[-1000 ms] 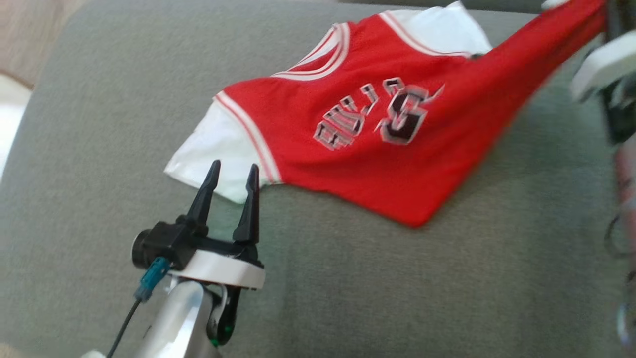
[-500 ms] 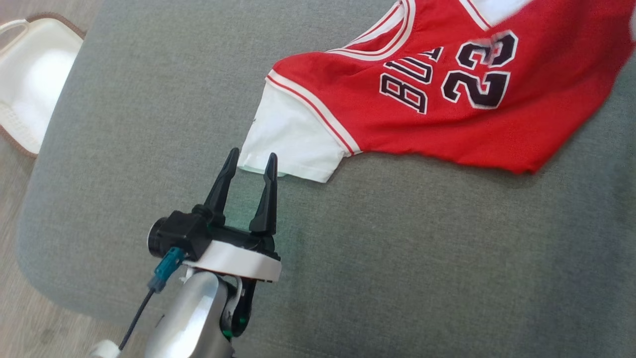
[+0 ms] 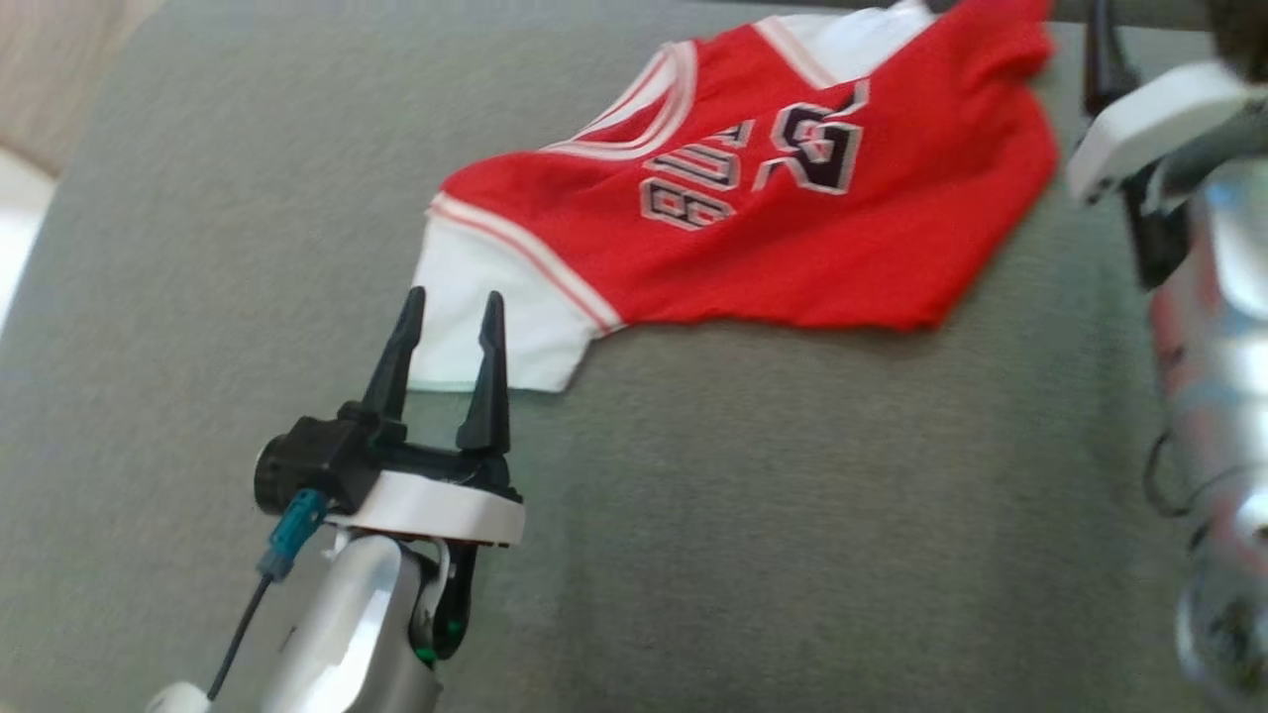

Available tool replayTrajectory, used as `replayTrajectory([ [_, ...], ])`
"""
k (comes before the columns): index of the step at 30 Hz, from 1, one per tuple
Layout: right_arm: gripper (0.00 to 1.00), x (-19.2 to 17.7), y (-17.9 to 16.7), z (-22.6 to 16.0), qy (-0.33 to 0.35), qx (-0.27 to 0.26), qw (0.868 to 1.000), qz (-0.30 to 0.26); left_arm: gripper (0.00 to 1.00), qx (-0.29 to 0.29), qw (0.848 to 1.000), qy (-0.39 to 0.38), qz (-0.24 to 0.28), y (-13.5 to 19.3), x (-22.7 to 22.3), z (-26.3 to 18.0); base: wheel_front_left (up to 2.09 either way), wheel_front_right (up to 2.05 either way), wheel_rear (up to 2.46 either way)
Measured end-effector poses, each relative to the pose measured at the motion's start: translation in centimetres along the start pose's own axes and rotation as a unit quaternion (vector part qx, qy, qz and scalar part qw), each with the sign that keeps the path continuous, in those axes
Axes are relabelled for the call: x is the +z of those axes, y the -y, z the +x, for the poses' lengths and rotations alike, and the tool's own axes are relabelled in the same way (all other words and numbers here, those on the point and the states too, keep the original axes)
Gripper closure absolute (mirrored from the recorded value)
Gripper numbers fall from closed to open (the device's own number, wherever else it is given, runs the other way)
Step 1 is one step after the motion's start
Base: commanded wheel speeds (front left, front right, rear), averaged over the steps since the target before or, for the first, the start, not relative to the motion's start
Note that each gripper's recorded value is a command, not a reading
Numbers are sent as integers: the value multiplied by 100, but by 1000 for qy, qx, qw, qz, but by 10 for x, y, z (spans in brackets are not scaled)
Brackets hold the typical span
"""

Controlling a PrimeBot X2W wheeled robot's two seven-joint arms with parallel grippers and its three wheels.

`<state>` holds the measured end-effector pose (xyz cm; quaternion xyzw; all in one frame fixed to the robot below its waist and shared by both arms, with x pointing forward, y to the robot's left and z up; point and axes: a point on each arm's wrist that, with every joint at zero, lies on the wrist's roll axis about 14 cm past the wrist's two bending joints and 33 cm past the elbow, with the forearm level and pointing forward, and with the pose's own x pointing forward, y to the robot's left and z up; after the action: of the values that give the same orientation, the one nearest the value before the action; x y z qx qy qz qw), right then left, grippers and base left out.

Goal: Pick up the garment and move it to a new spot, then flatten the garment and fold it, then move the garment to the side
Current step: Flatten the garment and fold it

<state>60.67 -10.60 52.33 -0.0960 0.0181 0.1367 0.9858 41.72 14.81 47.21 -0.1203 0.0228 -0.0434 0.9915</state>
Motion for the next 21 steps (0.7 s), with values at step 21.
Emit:
replayTrajectory([
  [21, 0, -52, 1, -201, 30, -96, 982, 160, 0, -62, 998, 18, -5, 43, 9, -16, 0, 0, 0],
])
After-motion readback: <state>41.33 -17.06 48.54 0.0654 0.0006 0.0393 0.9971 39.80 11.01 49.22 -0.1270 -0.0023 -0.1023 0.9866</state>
